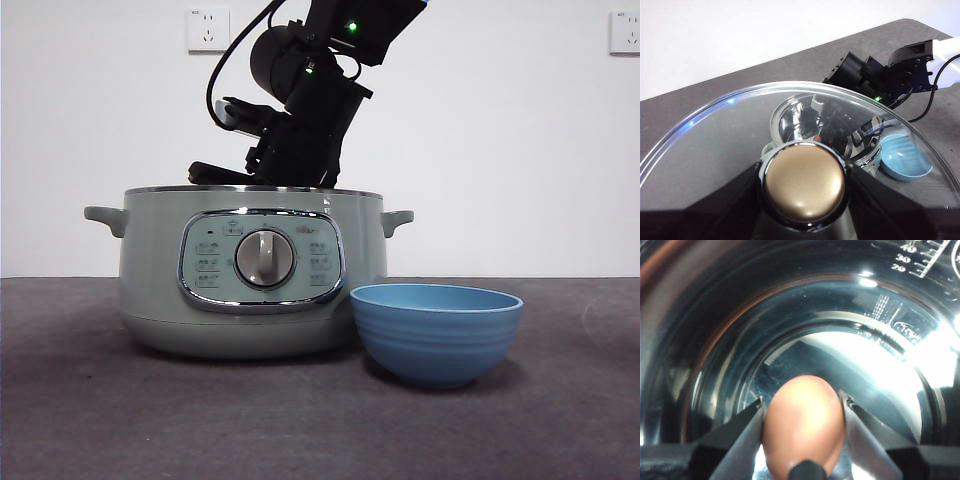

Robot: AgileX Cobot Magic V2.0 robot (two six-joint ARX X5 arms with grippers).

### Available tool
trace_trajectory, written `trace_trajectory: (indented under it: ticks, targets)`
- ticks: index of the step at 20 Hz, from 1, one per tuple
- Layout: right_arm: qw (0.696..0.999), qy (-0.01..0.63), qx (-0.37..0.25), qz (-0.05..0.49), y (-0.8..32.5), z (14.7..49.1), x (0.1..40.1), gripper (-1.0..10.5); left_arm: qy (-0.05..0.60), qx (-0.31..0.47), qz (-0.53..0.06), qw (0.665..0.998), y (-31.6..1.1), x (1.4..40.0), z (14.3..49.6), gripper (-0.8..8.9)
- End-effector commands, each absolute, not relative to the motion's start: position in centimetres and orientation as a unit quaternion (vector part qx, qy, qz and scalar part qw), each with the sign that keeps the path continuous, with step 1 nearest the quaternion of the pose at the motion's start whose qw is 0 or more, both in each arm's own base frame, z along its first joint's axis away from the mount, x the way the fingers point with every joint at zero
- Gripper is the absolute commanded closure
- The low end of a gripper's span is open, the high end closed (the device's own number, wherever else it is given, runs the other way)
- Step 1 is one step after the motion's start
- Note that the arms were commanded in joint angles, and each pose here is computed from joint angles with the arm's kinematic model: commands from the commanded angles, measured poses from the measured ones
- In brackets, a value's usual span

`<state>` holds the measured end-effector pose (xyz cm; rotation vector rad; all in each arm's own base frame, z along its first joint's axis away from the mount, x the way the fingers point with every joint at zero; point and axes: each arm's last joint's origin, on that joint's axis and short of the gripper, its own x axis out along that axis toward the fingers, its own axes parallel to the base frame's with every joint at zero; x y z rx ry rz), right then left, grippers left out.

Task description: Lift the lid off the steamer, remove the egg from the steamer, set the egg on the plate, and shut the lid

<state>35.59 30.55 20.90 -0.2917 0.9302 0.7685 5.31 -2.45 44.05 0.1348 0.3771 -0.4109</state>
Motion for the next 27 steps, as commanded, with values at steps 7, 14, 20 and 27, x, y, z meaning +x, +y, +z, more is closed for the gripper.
trace_trajectory:
  ticks: [7,14,20,27]
  targets:
    - [0.849,0.365,-0.137,0.355,28.8,28.4,33.5,9.6,0.149,0.064,-0.204,0.965,-2.2,4.9,44.9,8.22]
    - [0.885,0.317,-0.141,0.311,20.0,40.8,25.7,9.6,0.149,0.066,-0.207,0.965,-2.3,4.9,44.9,8.22]
    - [0.876,0.369,-0.144,0.275,15.9,40.1,24.7,9.6,0.151,0.066,-0.207,0.964,-2.3,4.9,44.9,8.22]
    - [0.849,0.417,-0.114,0.302,16.0,32.1,24.8,9.6,0.153,0.066,-0.207,0.964,-2.2,4.9,44.8,8.22]
